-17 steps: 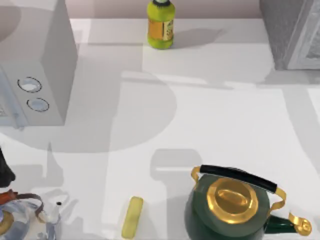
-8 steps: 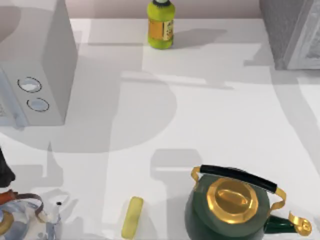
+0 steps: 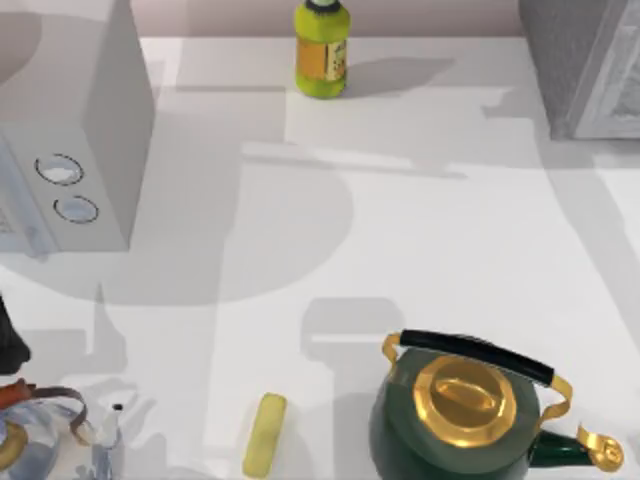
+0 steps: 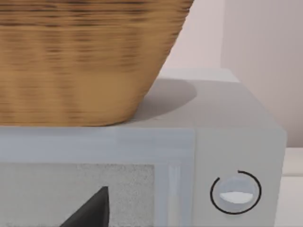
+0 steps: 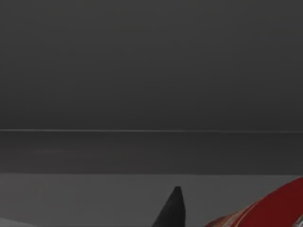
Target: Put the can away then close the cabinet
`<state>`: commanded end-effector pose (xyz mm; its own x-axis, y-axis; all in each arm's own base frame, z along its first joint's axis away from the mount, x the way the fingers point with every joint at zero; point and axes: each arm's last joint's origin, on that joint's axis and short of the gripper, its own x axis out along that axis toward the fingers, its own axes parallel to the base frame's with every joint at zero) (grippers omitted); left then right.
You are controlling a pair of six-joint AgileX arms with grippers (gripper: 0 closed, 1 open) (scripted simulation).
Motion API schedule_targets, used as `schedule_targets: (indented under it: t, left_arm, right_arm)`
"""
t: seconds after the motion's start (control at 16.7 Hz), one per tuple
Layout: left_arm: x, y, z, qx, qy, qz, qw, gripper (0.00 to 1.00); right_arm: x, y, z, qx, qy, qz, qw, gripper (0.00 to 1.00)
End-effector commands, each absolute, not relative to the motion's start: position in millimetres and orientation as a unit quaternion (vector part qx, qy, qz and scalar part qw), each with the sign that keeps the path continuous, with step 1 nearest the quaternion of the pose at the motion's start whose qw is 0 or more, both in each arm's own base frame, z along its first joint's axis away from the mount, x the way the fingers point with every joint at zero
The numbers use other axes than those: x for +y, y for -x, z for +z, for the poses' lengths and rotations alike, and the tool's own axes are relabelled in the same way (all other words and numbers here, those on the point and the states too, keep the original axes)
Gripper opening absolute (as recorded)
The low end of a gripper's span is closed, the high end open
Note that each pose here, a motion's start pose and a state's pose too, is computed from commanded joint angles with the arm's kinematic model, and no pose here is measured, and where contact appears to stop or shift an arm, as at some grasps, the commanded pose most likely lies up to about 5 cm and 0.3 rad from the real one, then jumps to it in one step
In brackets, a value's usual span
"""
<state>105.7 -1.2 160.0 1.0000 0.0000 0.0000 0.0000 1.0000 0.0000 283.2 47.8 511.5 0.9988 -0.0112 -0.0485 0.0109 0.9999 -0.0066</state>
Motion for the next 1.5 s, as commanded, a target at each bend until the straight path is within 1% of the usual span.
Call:
schedule_targets:
  t: [0.18,0.3,0.48,0.66,0.84,1.14,1.5]
  left_arm:
    - [-1.2,-105.7,160.0,0.0,0.0,0.0,1.0,1.0]
    - [-1.2,-105.7,160.0,0.0,0.0,0.0,1.0,1.0]
    - [-1.2,-105.7,160.0,0.0,0.0,0.0,1.0,1.0]
    - [-1.2,-105.7,160.0,0.0,0.0,0.0,1.0,1.0]
    - [-1.2,-105.7,160.0,0.0,0.0,0.0,1.0,1.0]
    - [-1.2,-105.7,160.0,0.0,0.0,0.0,1.0,1.0]
    - [-1.2,-105.7,160.0,0.0,0.0,0.0,1.0,1.0]
  right_arm:
    - [49.0,-321.9,517.1,0.037,0.004,-0.01,0.999,0.0]
    - [48.5,-344.6,527.3,0.028,0.0,-0.012,1.0,0.0]
    - [46.1,-369.2,540.2,0.003,-0.006,-0.011,1.0,0.0]
    - [44.7,-391.1,537.0,-0.002,-0.006,-0.006,1.0,0.0]
    - [44.9,-405.0,529.8,0.003,-0.002,-0.001,1.0,0.0]
    - [44.9,-406.2,529.1,0.003,-0.002,-0.001,1.0,0.0]
    - [44.9,-406.2,529.1,0.003,-0.002,-0.001,1.0,0.45]
